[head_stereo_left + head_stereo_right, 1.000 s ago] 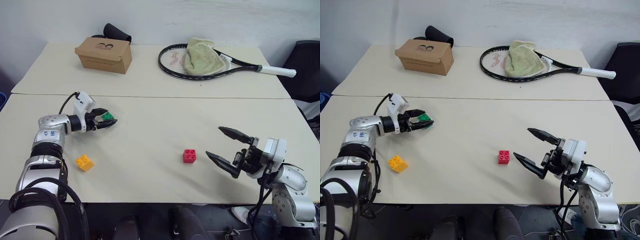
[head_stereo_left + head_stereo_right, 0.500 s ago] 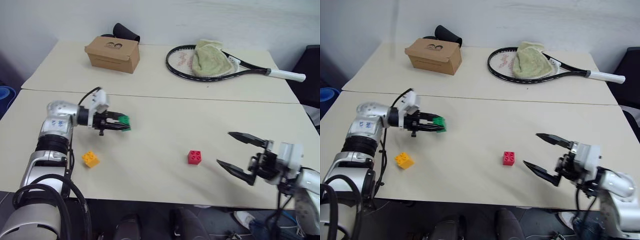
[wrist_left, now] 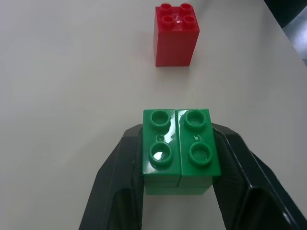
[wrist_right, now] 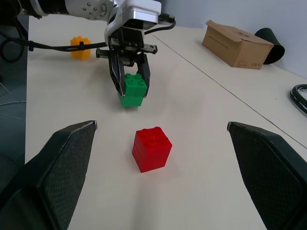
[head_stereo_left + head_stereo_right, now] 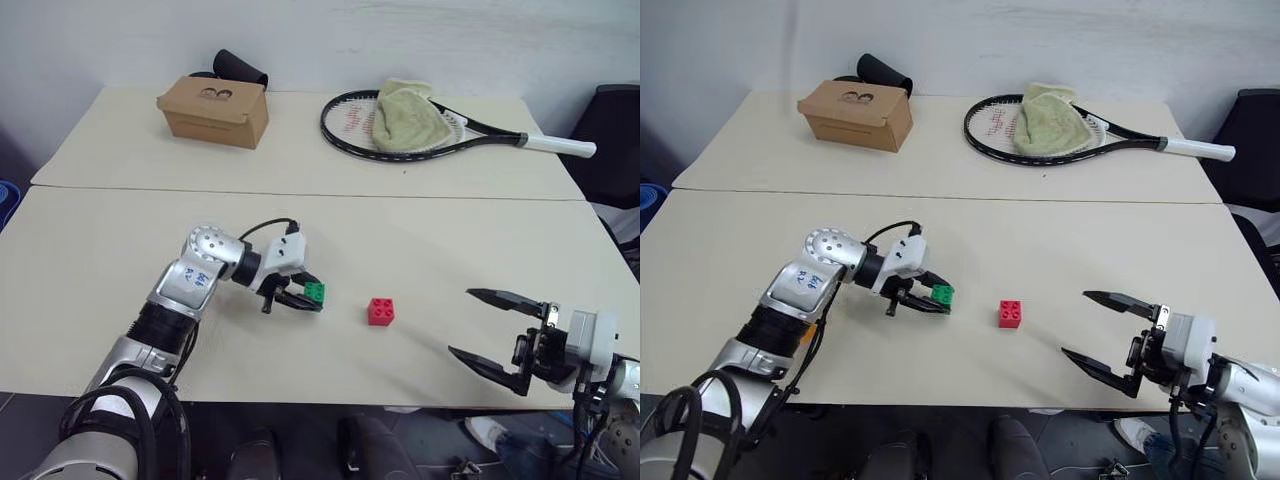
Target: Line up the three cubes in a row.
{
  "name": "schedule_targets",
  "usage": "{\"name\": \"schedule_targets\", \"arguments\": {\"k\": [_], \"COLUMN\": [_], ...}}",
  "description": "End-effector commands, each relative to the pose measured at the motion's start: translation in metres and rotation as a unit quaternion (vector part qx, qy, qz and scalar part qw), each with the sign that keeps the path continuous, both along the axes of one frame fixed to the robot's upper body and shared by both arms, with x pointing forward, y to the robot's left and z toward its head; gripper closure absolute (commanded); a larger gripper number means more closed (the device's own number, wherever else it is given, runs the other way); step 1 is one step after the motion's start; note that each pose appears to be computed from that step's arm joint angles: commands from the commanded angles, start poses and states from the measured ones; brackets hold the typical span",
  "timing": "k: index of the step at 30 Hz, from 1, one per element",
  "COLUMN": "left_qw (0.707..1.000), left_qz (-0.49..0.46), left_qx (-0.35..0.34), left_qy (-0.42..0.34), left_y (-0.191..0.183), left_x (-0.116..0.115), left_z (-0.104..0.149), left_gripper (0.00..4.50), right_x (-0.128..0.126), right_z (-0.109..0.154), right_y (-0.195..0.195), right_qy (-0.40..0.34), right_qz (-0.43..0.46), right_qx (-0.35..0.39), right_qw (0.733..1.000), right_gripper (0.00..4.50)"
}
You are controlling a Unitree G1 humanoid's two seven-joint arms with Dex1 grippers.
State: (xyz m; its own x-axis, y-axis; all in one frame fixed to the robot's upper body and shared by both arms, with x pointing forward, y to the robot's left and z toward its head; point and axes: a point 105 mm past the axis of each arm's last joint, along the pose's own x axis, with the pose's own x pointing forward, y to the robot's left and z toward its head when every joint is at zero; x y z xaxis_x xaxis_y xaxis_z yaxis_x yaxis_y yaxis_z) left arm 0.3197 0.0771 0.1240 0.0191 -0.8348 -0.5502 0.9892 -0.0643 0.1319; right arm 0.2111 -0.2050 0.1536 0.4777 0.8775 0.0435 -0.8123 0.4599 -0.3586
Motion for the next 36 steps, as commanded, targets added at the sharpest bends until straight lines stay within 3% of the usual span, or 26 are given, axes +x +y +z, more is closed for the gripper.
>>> {"name": "schedule_targets", "arguments": {"k": [1,14,18,21,26,29,32,34,36], "left_qw": [1.0,1.0,0.999,0.993,0.99,0.988,0.983,0.976,0.972], "left_qz": [-0.011,-0.021,-0.024,-0.028,-0.024,-0.024,0.04,0.088,0.119], "left_qx": [0.008,0.012,-0.027,-0.047,-0.064,-0.087,-0.137,-0.16,-0.164], "left_qy": [-0.018,-0.019,-0.039,-0.107,-0.127,-0.128,-0.118,-0.116,-0.119], "left_y": [-0.006,-0.016,-0.021,-0.02,-0.004,0.015,0.053,0.087,0.121], "left_x": [-0.005,-0.014,-0.012,-0.007,-0.013,-0.026,-0.03,-0.033,-0.045], "left_z": [0.001,-0.016,0.0,0.02,0.044,0.066,0.092,0.098,0.093], "left_gripper": [3.01,3.01,1.72,0.81,0.81,0.81,0.81,0.81,0.45], "right_x": [-0.001,0.001,0.002,0.002,0.002,0.004,0.012,0.016,0.019], "right_z": [0.003,-0.011,-0.017,-0.018,-0.018,-0.016,-0.006,-0.001,0.002], "right_y": [0.002,-0.004,-0.006,-0.006,-0.004,-0.003,0.002,0.008,0.014], "right_qy": [-0.022,-0.027,-0.027,-0.027,-0.024,-0.024,-0.033,-0.035,-0.035], "right_qz": [0.0,0.002,0.003,0.007,0.016,0.022,0.032,0.043,0.059], "right_qx": [0.006,0.013,0.013,0.013,0.012,0.014,0.03,0.039,0.044], "right_qw": [1.0,1.0,1.0,1.0,1.0,0.999,0.999,0.998,0.997], "right_gripper": [0.0,0.0,0.0,0.0,0.0,0.0,0.0,0.0,0.0]}}
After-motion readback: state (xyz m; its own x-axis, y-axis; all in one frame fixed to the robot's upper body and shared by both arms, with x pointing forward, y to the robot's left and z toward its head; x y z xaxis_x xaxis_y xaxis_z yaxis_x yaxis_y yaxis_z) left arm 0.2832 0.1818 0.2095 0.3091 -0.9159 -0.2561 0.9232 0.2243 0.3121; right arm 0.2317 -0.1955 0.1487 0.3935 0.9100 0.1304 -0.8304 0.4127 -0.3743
